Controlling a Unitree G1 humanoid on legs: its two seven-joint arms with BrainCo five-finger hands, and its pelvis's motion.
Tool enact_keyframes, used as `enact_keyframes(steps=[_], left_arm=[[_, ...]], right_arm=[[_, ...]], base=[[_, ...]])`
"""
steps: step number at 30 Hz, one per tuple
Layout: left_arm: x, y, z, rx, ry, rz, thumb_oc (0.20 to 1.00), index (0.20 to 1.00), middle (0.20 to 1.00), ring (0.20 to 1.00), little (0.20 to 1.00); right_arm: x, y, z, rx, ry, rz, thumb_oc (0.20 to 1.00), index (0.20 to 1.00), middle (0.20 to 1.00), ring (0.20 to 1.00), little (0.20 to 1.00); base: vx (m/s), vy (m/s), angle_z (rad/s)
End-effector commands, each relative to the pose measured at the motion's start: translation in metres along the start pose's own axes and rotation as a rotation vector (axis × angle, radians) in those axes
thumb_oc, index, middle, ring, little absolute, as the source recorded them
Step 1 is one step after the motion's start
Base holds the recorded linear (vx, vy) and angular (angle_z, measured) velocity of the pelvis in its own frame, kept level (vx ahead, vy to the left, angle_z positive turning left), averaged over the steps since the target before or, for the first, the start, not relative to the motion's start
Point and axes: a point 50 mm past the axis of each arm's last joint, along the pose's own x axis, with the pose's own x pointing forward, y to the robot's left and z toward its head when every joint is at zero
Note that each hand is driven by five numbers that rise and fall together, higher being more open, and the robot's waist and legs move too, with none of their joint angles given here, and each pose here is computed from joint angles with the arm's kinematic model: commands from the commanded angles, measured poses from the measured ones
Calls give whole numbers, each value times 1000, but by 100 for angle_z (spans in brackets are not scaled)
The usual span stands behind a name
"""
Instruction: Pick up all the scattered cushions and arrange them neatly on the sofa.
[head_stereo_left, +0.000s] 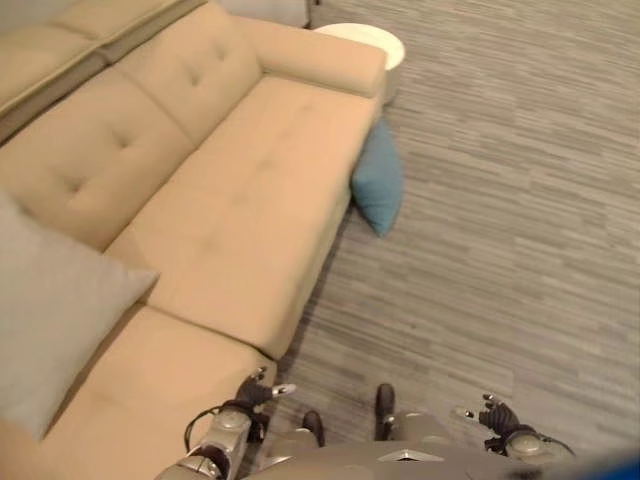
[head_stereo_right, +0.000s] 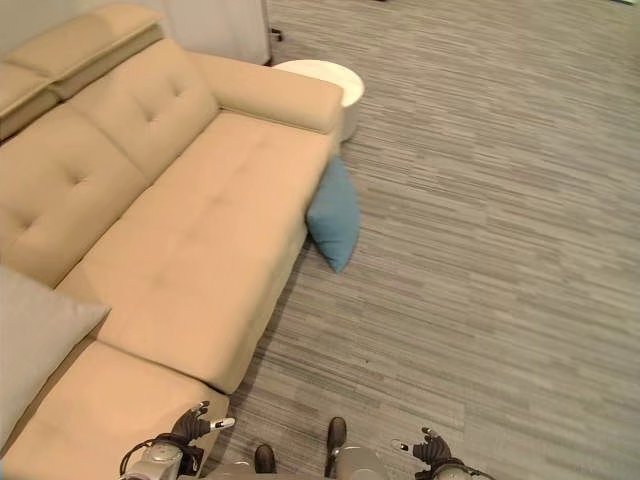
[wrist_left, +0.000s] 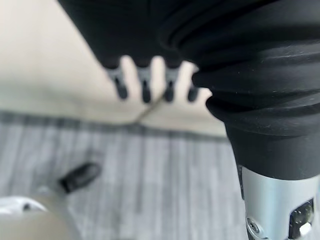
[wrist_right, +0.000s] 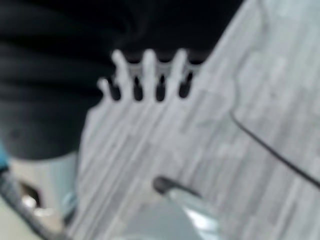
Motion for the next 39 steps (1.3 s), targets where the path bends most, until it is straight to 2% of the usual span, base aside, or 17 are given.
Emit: enact_keyframes(steps=[1,20,31,39], left_arm=[[0,0,2,5,-26,4,1000,1000,1000,1000,1000],[4,-19,26,-1,-93,-42,1000,1000,1000,1000,1000],[4,-16,23,3,-73,-19,1000,1000,1000,1000,1000],[6,-12,30,6,-89,-3,1000,1000,1000,1000,1000]], right_arm=[[2,-9,14,-18,-54,-26,1000,1000,1000,1000,1000],[3,-12,15,0,-53,-40,1000,1000,1000,1000,1000],[5,-8,26,2,-79,-33,1000,1000,1000,1000,1000],[6,-11,34,9,-109,-40,1000,1000,1000,1000,1000]], base=[[7,-72,-48],[45,-162,-18],[221,63,-67],[246,-66,-8]])
